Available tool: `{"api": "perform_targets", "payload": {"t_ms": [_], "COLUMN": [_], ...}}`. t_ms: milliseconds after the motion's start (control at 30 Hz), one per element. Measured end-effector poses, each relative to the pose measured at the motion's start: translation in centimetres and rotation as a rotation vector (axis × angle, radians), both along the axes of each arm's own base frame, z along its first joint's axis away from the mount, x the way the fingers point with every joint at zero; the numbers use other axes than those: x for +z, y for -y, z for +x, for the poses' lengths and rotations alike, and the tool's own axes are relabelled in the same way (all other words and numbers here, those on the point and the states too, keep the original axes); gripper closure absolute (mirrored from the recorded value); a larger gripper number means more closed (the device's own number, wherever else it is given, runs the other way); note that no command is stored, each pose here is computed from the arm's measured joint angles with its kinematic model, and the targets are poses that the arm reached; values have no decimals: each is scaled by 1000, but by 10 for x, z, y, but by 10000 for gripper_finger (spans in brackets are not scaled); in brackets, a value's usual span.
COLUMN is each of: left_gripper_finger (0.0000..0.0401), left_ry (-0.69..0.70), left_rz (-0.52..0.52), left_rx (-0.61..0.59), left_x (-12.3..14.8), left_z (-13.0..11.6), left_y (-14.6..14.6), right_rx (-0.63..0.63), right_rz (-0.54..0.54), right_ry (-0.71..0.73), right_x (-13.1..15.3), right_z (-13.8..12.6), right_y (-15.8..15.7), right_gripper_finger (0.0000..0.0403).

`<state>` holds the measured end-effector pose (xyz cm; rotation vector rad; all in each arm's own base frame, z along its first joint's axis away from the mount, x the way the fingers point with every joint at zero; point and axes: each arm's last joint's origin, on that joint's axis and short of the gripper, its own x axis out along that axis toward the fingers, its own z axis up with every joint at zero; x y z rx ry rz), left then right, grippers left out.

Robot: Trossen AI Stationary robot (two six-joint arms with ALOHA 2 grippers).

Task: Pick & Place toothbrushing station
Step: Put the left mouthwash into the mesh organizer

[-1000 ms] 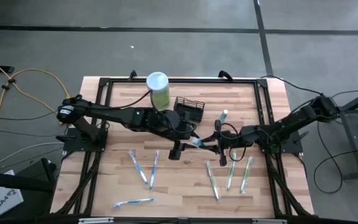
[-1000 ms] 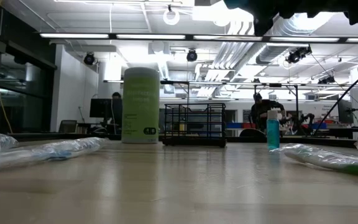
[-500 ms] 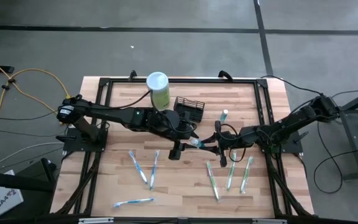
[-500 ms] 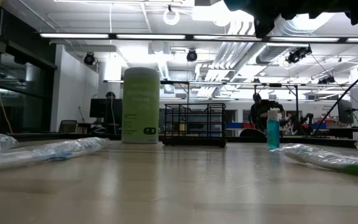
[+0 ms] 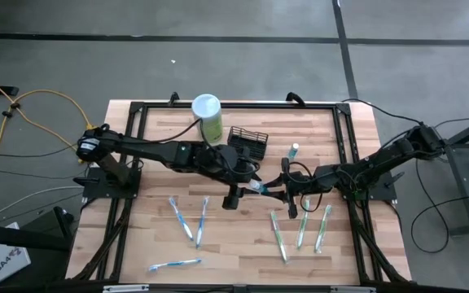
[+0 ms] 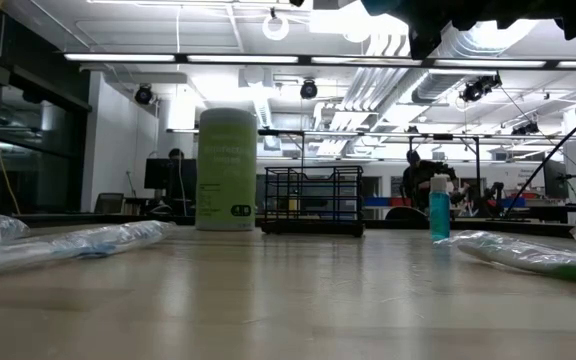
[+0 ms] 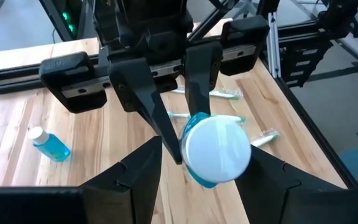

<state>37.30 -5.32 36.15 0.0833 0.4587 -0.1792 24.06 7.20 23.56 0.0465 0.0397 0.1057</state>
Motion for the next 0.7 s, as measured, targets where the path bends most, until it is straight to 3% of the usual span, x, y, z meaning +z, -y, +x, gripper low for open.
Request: {"api": "perform_targets", "payload": {"t_ms": [167,700], "left_gripper_finger": [230,315], "left_ry": [11,17], "left_rz": [-2,-6], "left_rx": [0,6], "left_x": [1,2], "left_z": [1,1], "left_y": [0,-2], "right_rx": [0,-2], "right_rz": [0,3], "right_ry": [0,-1], "right_x": [0,0], "right_z": [0,0], "right_y": [0,0], "right_gripper_finger": [332,332]}}
